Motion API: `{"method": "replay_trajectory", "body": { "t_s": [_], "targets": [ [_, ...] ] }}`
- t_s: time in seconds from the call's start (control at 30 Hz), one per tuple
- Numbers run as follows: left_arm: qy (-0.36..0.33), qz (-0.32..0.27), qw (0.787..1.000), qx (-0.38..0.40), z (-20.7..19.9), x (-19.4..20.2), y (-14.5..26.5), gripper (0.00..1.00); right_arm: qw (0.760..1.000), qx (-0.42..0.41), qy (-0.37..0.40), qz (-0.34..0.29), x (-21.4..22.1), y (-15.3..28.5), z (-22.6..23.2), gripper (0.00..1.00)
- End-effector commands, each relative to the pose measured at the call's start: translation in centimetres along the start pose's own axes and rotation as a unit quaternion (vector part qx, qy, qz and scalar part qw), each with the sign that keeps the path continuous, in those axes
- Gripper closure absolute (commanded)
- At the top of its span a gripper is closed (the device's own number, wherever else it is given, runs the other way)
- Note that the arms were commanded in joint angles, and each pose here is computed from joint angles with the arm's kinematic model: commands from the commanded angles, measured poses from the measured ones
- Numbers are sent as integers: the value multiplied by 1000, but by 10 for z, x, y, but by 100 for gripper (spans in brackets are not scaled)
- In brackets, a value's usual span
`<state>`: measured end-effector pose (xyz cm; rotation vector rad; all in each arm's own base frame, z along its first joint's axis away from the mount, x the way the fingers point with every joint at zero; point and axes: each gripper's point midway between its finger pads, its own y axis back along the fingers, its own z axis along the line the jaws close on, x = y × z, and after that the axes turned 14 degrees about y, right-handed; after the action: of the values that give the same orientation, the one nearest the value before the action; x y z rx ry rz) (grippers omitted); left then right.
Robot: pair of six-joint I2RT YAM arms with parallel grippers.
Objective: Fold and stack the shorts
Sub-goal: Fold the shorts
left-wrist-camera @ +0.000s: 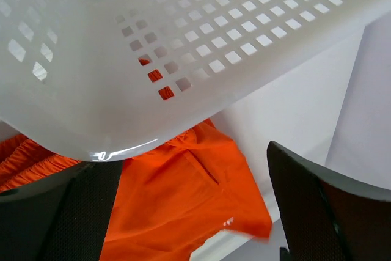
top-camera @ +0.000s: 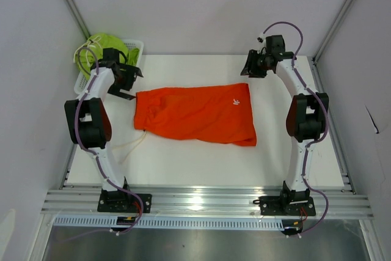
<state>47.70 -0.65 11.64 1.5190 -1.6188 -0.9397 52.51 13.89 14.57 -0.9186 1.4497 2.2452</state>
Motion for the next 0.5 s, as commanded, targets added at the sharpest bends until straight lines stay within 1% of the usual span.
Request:
{"method": "replay_trajectory", "body": {
  "t_s": [0.0, 0.03, 0.13, 0.17, 0.2, 0.23, 0.27, 0.3, 0.33, 0.37, 0.4, 0.43, 0.47],
  "targets": [
    [-52, 1, 996, 70, -36, -1, 21, 1, 997, 32, 2, -73, -50, 7, -17, 39],
    [-59, 6, 995, 75, -38, 1, 25, 1, 997, 37, 2, -75, -51, 8, -19, 34],
    [-86, 18, 992, 87, -37, 11, 38, 1, 995, 56, 1, -81, -52, 19, -22, 28],
    [-96, 18, 990, 104, -40, 15, 52, 1, 995, 52, 3, -86, -53, 22, -21, 28],
    [-109, 17, 988, 111, -41, 17, 59, 1, 995, 46, 3, -85, -49, 24, -19, 29],
    [-117, 18, 987, 106, -33, 22, 60, 1, 997, 42, -3, -72, -36, 21, -20, 31],
    [-126, 16, 984, 122, -35, 25, 75, 1, 996, 38, 0, -83, -39, 28, -16, 33],
    [-145, 14, 981, 132, -35, 28, 81, 1, 996, 27, -2, -80, -34, 29, -12, 34],
    [-155, 17, 980, 125, -26, 33, 79, 1, 998, 21, -10, -63, -16, 23, -12, 37],
    [-161, 7, 978, 132, -24, 33, 90, 1, 997, 13, -7, -72, -16, 26, -7, 37],
    [-175, 3, 975, 134, -21, 34, 92, 1, 998, -6, -14, -69, -10, 25, 0, 38],
    [-183, 4, 975, 128, -13, 37, 90, 1, 997, -16, -14, -73, -8, 24, 4, 40],
    [-185, 0, 976, 116, -2, 36, 86, 1, 998, -23, -20, -62, 7, 24, 9, 41]
  ]
}}
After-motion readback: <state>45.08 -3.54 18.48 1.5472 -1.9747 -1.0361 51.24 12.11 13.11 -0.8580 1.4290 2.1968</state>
